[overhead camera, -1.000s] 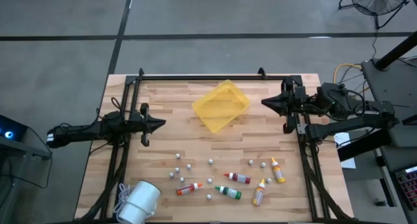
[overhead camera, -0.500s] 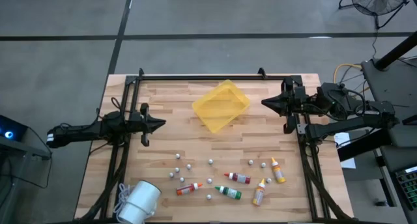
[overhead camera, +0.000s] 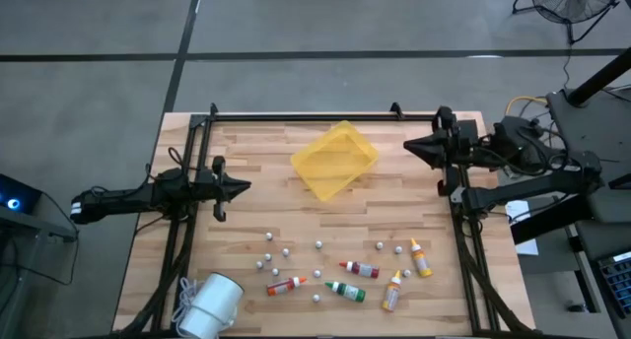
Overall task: Pick & Place food coloring
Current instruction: Put the small red food coloring bottle into the yellow bin
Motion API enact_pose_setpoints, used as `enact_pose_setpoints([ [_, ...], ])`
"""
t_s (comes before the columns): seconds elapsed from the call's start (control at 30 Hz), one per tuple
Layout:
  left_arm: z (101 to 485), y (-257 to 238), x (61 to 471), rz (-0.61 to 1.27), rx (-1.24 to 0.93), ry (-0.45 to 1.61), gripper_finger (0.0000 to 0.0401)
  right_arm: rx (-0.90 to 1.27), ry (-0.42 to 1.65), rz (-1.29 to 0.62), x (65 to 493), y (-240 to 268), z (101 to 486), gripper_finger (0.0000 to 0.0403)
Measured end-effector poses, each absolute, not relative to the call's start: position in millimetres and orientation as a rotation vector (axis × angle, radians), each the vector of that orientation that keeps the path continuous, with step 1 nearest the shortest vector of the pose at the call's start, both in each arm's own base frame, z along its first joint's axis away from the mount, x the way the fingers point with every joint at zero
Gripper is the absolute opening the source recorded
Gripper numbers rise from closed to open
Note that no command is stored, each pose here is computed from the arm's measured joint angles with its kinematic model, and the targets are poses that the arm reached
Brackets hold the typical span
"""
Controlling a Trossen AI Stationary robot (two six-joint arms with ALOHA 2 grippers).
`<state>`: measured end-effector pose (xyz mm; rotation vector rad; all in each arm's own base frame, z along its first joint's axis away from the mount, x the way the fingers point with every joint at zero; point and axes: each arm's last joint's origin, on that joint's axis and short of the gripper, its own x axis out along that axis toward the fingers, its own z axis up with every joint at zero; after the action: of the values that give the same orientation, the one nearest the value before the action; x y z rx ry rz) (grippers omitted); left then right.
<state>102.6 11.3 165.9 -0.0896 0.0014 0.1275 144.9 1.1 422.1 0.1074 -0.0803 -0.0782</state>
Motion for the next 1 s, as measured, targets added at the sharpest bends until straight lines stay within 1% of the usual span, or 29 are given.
enact_pose_setpoints([
  [0.13, 165.9, 11.3, 102.6, 0.127, -0.090, 0.001, 0.0000, 0.099, -0.021, -0.043, 155.4, 2.6, 434.8, 0.0013],
  [0.3, 165.9, 11.3, 102.6, 0.127, -0.090, 0.001, 0.0000, 0.094, 0.041, -0.044, 162.6, 2.8, 449.3, 0.0013],
  [0.43, 165.9, 11.2, 102.6, 0.126, -0.090, 0.001, 0.0000, 0.086, 0.144, -0.049, 171.1, 3.1, 454.4, 0.0013],
  [0.57, 165.9, 11.2, 102.6, 0.126, -0.090, 0.001, 0.0000, 0.114, 0.257, -0.056, 184.5, 3.6, 450.6, 0.0013],
  [0.73, 165.9, 11.2, 102.6, 0.126, -0.090, 0.001, 0.0000, 0.209, 0.348, -0.079, 201.8, 4.1, 444.8, 0.0013],
  [0.93, 165.9, 11.1, 102.6, 0.125, -0.090, 0.001, 0.0000, 0.189, 0.502, -0.052, 222.5, 14.2, 427.2, 0.0013],
  [1.0, 165.9, 11.1, 102.6, 0.125, -0.090, 0.001, 0.0000, 0.186, 0.563, -0.015, 227.3, 19.8, 420.4, 0.0013],
])
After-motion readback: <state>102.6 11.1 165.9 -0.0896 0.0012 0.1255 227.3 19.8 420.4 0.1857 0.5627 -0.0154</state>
